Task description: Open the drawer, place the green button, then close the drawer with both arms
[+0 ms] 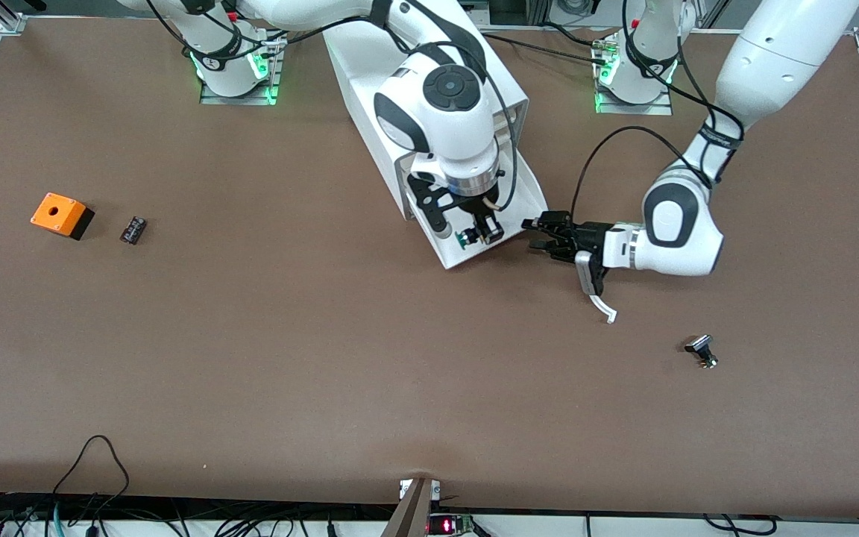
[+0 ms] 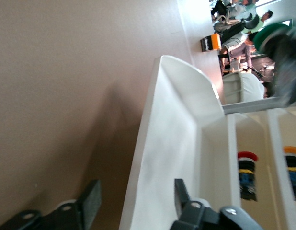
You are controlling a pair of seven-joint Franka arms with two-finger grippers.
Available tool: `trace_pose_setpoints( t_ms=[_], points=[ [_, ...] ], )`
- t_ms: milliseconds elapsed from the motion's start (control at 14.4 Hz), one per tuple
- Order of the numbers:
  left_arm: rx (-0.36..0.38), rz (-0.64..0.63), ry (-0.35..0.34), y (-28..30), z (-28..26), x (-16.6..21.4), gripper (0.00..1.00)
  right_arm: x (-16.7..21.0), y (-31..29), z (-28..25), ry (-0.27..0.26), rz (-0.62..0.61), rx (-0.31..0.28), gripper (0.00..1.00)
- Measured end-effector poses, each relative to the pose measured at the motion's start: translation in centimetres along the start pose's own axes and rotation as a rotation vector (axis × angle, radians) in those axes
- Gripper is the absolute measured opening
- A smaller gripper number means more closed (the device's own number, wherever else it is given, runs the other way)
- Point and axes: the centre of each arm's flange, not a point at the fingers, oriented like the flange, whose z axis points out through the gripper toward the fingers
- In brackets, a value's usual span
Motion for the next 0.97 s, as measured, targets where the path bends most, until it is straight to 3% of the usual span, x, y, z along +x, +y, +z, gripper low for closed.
trace_pose_setpoints(
  t_ms=[139,209,417,556,765,973],
  points=[
    [-0.009,-0.029,-0.065,0.6,-3.6,1.0,0.96,-1.6,1.2,2.6,0.004,0.017,-0.011,0.41],
    [-0.001,-0.059,-0.113,1.3,-5.5,1.7,1.00,-2.2,1.8,4.3,0.015,0.021,-0.014,0.41],
    [0.105,-0.182,-0.249,4.7,-10.5,4.5,1.00,-2.8,3.3,9.0,0.042,0.029,-0.042,0.41],
    [0.199,-0.264,-0.300,7.0,-12.6,6.0,1.00,-2.6,3.6,10.0,0.050,0.030,-0.054,0.41],
    [0.269,-0.385,-0.317,9.6,-14.5,7.5,1.00,-2.2,3.2,9.5,0.057,0.031,-0.040,0.52],
    [0.337,-0.483,-0.310,11.4,-16.1,8.4,1.00,-0.3,1.5,7.5,0.092,-0.060,0.000,0.78]
  ],
)
